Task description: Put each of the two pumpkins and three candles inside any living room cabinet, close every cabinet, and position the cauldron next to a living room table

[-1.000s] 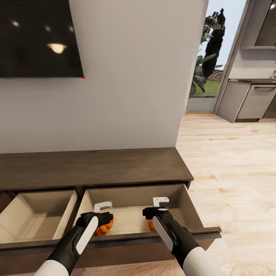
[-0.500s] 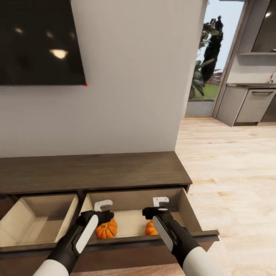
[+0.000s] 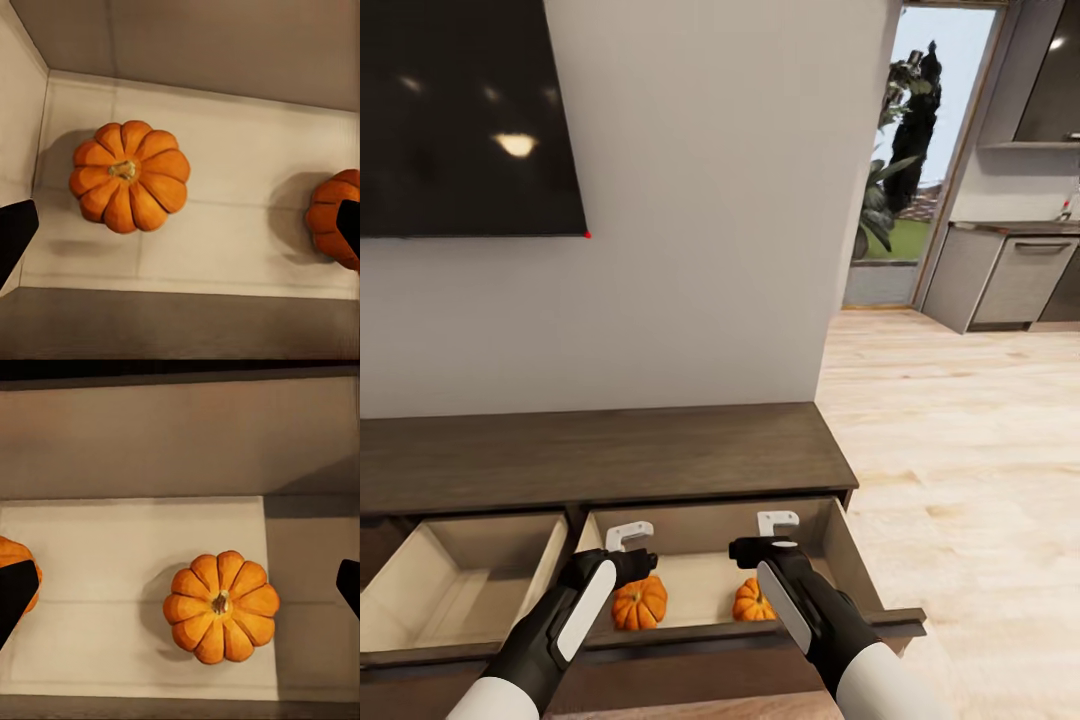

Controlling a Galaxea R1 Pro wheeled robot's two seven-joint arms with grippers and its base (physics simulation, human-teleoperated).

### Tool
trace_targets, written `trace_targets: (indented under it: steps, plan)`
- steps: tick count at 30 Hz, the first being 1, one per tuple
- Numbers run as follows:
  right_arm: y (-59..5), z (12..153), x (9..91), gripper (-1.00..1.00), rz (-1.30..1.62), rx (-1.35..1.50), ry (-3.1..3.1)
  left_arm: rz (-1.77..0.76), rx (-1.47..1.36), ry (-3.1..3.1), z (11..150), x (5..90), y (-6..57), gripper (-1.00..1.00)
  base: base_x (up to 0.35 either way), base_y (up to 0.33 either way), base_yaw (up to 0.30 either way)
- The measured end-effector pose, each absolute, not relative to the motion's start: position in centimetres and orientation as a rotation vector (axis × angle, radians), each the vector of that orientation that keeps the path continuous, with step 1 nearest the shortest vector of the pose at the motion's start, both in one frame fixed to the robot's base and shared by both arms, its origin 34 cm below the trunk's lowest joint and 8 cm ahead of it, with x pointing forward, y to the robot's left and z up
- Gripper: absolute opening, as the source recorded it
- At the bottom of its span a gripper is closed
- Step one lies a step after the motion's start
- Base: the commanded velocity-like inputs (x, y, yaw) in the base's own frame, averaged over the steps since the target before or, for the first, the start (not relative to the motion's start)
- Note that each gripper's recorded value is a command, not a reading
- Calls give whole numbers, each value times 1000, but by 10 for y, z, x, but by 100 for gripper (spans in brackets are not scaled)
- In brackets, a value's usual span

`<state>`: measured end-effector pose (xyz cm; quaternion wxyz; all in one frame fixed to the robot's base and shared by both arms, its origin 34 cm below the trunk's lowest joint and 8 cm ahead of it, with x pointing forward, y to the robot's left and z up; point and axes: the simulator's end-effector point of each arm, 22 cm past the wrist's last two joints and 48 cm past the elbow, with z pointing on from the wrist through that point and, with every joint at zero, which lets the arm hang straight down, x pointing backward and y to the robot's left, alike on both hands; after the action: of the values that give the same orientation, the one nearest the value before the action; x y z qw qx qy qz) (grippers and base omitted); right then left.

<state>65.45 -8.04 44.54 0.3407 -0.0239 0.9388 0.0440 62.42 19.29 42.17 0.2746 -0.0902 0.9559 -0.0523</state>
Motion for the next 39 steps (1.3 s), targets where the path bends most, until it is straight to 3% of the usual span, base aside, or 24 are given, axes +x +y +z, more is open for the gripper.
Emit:
trace_targets:
  steps: [39]
  plan:
    - [-69,546,680,100,141,-87,2401,-137,-244,2569,506,643,194,100,-55,0,0]
